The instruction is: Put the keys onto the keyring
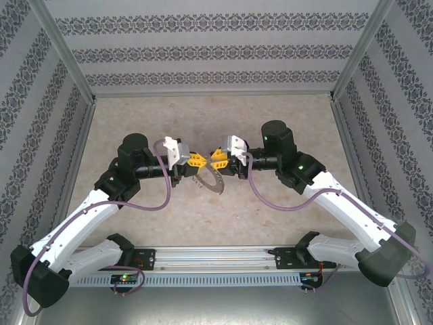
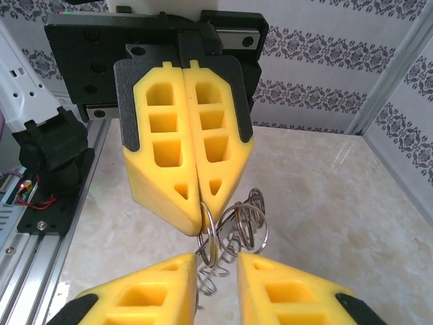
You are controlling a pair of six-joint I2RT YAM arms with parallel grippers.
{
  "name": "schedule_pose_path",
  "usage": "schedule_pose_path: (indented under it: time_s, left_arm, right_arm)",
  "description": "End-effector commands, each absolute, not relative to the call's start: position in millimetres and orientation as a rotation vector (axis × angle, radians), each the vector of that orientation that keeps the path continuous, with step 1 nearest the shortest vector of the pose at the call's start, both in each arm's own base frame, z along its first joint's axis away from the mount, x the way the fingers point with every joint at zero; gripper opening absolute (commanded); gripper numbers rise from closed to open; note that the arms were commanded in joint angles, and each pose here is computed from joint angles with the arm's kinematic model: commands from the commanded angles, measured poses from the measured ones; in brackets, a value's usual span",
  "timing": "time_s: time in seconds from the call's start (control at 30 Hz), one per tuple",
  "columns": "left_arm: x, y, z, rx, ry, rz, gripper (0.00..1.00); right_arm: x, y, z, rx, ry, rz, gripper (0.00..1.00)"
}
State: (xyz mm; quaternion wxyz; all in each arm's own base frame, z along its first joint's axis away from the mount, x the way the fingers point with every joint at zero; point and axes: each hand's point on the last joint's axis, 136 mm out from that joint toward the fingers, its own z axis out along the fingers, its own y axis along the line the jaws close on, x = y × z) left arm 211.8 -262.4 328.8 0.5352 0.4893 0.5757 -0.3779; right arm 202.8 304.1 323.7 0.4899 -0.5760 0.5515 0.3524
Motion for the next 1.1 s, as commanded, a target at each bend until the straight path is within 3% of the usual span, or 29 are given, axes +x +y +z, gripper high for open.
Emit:
schedule_pose_path:
  time_s: [0.0,0.27,0.6,0.77,0.9,1.07]
  left_arm:
    - [204.2,-262.4,347.7,1.165,1.281,-0.912,0.0]
    - [205.0,-262.5,346.3,1.169,1.29,-0.911,0.0]
    - [205.8,-262.3,341.6,1.175,1.311,-0.907,0.0]
    - [206.8,-261.8,334.5,1.198,1.349,-0.892,0.0]
    - [205.5,-259.6,332.1,1.211,1.361,-0.872,0.21]
    - [201.8,-258.7,332.3,1.226,1.359,-0.876,0.2]
  right_arm:
    - [200.4,308.4,330.5,-1.407,1.296,0.9,0.2]
    - [196.1,309.5,329.0,-1.425,1.288,0.926,0.2]
    - [192.4,310.9,333.2,-1.432,1.267,0.936,0.0]
    - [187.5,310.7,336.4,-1.438,1.249,0.951,0.0]
    - [184.3,308.9,334.6,-1.479,1.268,0.913,0.0]
    - [178.0,302.9,333.5,-1.55,1.283,0.864,0.0]
